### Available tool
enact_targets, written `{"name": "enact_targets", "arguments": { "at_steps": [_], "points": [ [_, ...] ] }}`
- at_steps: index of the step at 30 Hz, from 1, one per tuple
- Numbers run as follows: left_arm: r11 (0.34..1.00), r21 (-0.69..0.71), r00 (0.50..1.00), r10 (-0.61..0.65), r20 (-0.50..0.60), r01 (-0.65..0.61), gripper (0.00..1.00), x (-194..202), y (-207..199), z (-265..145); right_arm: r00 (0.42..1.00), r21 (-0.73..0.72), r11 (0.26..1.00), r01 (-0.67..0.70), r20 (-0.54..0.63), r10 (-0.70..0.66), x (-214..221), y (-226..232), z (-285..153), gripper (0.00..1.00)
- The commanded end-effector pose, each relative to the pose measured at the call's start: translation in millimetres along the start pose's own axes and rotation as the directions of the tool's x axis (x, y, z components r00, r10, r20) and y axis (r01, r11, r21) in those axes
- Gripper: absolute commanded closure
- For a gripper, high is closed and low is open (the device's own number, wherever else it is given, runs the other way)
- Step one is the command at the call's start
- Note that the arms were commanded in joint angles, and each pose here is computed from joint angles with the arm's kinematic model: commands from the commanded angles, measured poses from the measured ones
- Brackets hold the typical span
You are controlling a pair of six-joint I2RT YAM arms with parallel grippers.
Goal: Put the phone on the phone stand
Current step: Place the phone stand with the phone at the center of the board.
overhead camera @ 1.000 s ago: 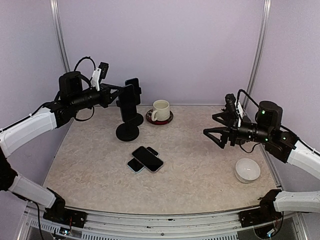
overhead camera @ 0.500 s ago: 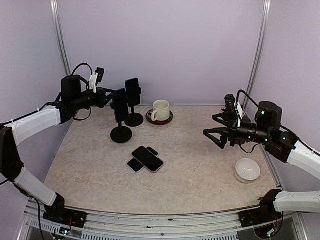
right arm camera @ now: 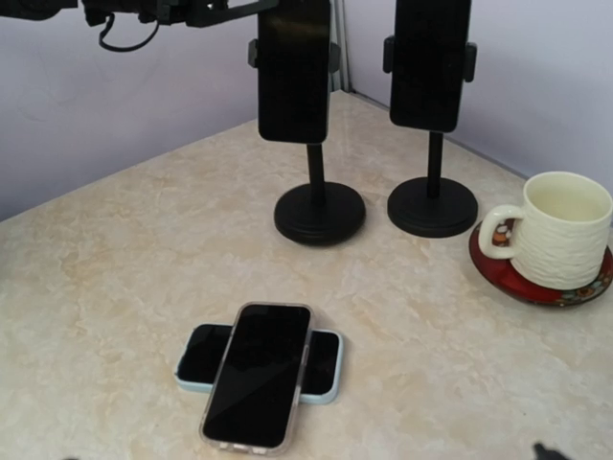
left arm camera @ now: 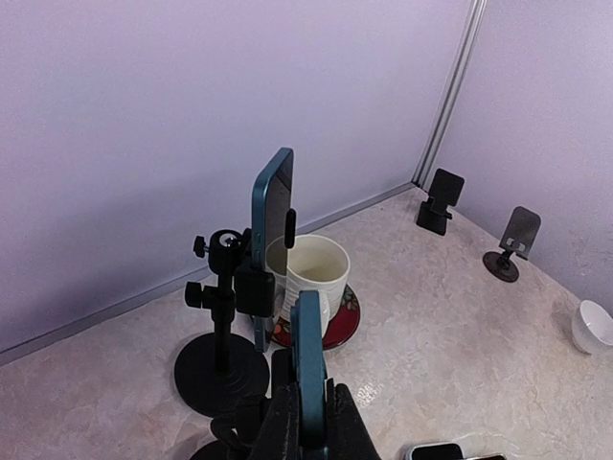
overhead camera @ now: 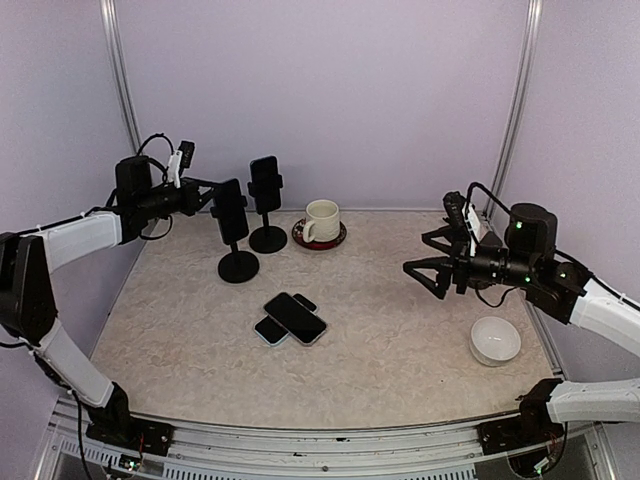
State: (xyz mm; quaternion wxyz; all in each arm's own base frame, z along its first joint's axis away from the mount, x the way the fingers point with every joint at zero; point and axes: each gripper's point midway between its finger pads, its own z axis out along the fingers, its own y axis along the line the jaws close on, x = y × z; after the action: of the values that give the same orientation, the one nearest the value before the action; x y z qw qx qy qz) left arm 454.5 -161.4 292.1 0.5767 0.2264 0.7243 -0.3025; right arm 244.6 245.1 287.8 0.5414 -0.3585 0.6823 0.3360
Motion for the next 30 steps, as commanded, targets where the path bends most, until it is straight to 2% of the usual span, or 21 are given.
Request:
{"name": "enact_targets", "arguments": {
  "at_steps": [1,11,17,21,27,28,30],
  "points": [
    [0.988,0.072,0.98,0.125,0.155,-0.138,1.0,-58.2,-12.0,-7.3,1.0,0.011,1.0,-0.006,-0.011,0.007,3.3,-4.3,0.7,0.0],
    [0.992,0.084,0.992,0.089,0.088,-0.096,1.0,-34.8,4.6,3.1,1.0,0.014,1.0,-0.008,-0.008,0.008,4.1,-3.6,-1.9,0.0],
    [0.995,0.057,0.994,0.08,0.069,-0.084,0.88,-29.8,10.4,4.9,1.0,0.02,1.0,-0.007,-0.004,0.007,4.1,-2.5,-5.9,0.0],
    [0.997,0.021,0.995,0.072,0.068,-0.073,0.71,-30.0,15.7,3.7,1.0,0.02,1.0,-0.008,0.001,0.007,3.9,-1.3,-8.0,0.0],
    [0.998,-0.015,0.995,0.058,0.081,-0.057,0.69,-36.0,18.7,-0.1,1.0,0.023,1.0,-0.008,0.004,0.008,4.1,-0.4,-10.7,0.0],
    [0.998,-0.021,0.994,0.056,0.09,-0.054,0.67,-39.2,18.2,-1.6,1.0,0.022,1.0,-0.009,0.004,0.009,4.6,-0.4,-10.5,0.0],
    [0.998,-0.031,0.992,0.05,0.112,-0.047,0.57,-45.3,16.6,-6.0,1.0,0.018,1.0,-0.011,0.004,0.011,4.3,0.3,-10.4,0.0]
  ]
}}
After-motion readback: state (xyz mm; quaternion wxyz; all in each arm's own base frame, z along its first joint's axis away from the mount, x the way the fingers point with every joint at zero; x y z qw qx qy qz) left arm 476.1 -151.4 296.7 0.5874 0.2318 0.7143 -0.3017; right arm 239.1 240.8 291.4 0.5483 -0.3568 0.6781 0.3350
